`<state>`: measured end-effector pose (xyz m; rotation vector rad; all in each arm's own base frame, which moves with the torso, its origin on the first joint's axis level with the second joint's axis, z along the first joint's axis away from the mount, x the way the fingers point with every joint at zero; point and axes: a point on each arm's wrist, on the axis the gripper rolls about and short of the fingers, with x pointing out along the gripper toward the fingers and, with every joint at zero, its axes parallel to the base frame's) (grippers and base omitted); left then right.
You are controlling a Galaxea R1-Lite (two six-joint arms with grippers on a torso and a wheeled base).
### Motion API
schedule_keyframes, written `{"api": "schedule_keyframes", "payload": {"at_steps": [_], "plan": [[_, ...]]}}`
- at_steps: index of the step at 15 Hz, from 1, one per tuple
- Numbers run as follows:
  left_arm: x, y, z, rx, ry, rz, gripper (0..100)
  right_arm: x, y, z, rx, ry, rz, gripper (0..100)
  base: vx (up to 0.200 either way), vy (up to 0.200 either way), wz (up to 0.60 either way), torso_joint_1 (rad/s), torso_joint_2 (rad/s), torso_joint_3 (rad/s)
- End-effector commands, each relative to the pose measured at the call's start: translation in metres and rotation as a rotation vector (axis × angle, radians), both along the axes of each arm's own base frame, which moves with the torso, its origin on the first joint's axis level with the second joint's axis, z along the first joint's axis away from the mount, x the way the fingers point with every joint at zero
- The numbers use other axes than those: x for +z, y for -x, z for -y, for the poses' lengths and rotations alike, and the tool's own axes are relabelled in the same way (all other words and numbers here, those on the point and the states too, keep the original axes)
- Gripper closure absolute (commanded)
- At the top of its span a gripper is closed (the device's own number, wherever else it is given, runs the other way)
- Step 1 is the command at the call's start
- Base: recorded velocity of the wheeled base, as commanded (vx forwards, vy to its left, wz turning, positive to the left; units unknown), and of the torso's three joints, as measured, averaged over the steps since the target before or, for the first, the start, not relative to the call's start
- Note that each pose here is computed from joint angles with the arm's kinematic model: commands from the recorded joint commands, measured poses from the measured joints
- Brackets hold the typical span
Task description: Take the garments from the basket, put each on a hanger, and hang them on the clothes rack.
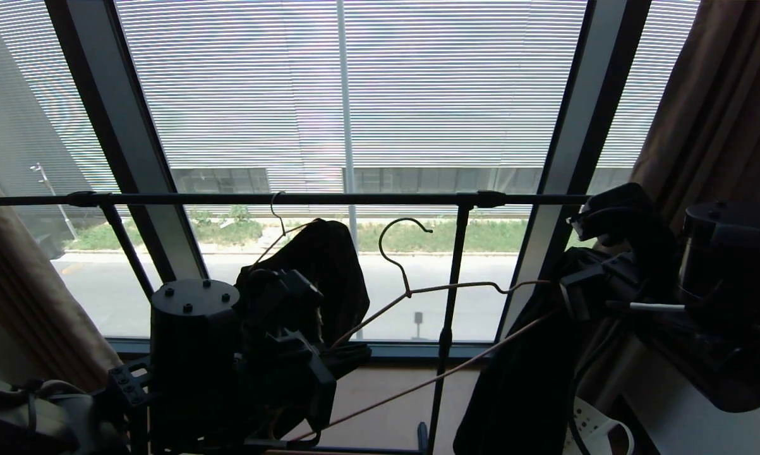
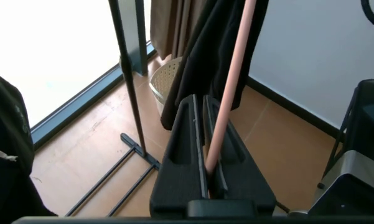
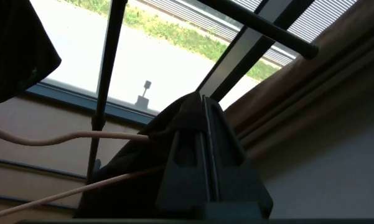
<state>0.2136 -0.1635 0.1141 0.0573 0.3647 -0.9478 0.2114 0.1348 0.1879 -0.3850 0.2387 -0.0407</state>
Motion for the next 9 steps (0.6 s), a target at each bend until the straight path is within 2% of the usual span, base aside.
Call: {"api": "schedule_keyframes", "payload": {"at_steps": [1, 4, 6, 9], "plan": [[0.004, 0.003, -0.005, 0.009, 0.006, 0.01, 100, 0.004, -0.001, 0.0, -0.002, -0.008, 0.011, 100, 0.0, 0.0, 0.0, 0.0, 0.0, 0.0], [0.005, 0.016, -0.004, -0.031, 0.004, 0.017, 100, 0.01, -0.016, -0.003, -0.042, -0.029, 0.033, 100, 0.0, 0.0, 0.0, 0.0, 0.0, 0.0], [0.009, 0.022, 0.003, -0.07, 0.013, 0.027, 100, 0.012, -0.031, -0.011, -0.13, -0.043, 0.056, 100, 0.0, 0.0, 0.0, 0.0, 0.0, 0.0], [0.012, 0.019, 0.012, -0.087, 0.027, 0.04, 100, 0.013, -0.033, -0.014, -0.133, -0.049, 0.061, 100, 0.0, 0.0, 0.0, 0.0, 0.0, 0.0]]}}
